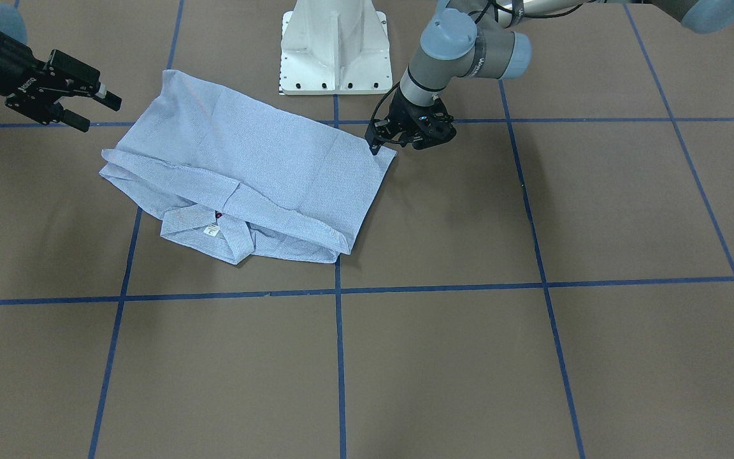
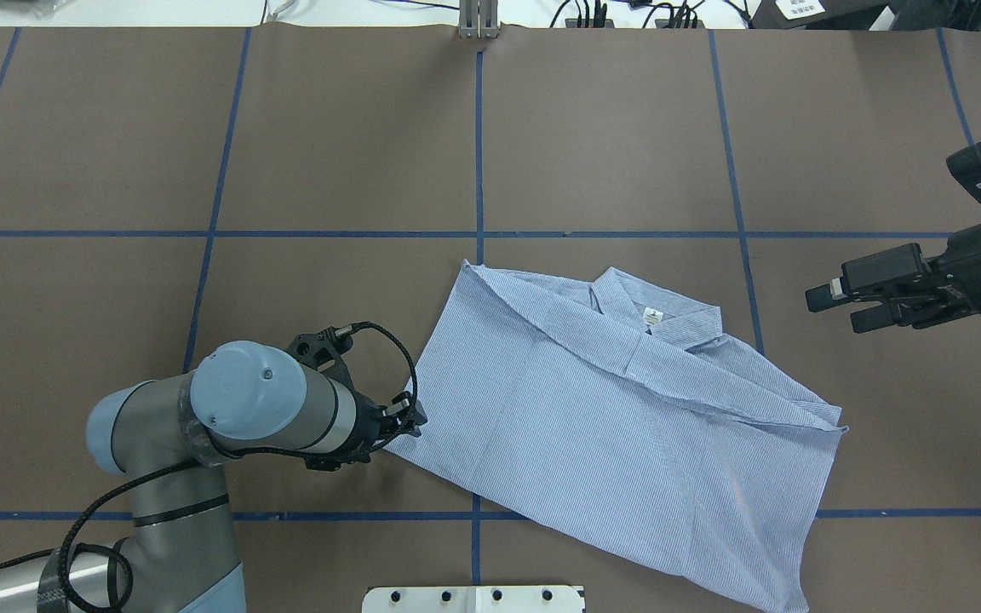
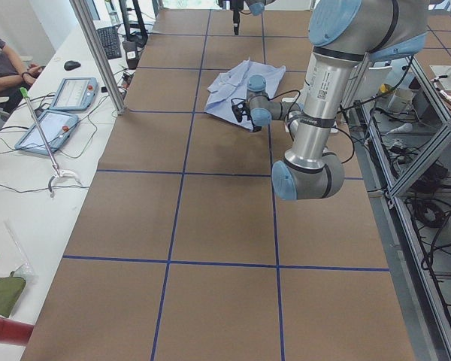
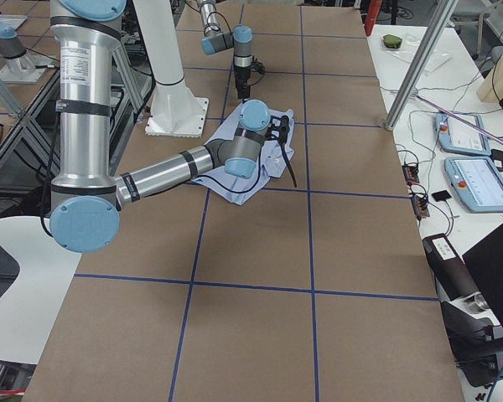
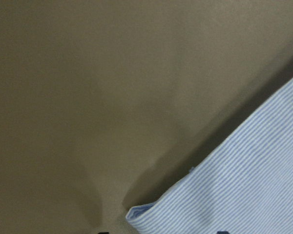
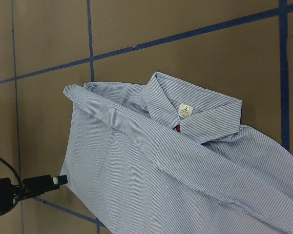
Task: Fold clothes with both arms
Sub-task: 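Grasp the shirt corner with the left gripper while the right gripper withdraws, then pull the shirt corner with the left gripper away from the robot, straightening it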
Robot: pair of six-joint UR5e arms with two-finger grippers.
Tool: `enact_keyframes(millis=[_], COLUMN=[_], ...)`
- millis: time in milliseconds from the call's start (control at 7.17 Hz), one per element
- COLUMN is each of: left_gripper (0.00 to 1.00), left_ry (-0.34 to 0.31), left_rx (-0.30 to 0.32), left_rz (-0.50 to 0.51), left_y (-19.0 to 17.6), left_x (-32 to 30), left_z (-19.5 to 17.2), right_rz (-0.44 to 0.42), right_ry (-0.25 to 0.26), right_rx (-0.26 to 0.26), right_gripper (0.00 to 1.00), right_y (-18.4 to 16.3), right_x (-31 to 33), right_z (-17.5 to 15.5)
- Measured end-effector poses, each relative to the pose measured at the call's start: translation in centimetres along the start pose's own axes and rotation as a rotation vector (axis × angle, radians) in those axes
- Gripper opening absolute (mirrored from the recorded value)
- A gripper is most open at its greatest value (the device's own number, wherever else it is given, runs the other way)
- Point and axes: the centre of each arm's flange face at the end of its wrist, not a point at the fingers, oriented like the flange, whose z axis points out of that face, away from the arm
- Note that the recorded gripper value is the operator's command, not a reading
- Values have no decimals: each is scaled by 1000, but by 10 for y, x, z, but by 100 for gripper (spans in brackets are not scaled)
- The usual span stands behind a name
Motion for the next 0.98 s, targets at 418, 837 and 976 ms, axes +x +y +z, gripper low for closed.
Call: enact_keyframes(millis=[418,837,976], left_gripper=[38,0,0], left_ry=[-4,-5,-1], left_rx=[5,5,3], left_rz=[-18,-22,-21], left_y=[-1,-1,-1], left_x=[0,0,1], left_z=[3,4,1], right_rz=[3,5,6], right_ry=[2,3,4], right_rx=[0,-1,-1], right_gripper=[100,100,100], right_y=[0,0,0], right_x=[2,2,3], right_z=[0,1,1])
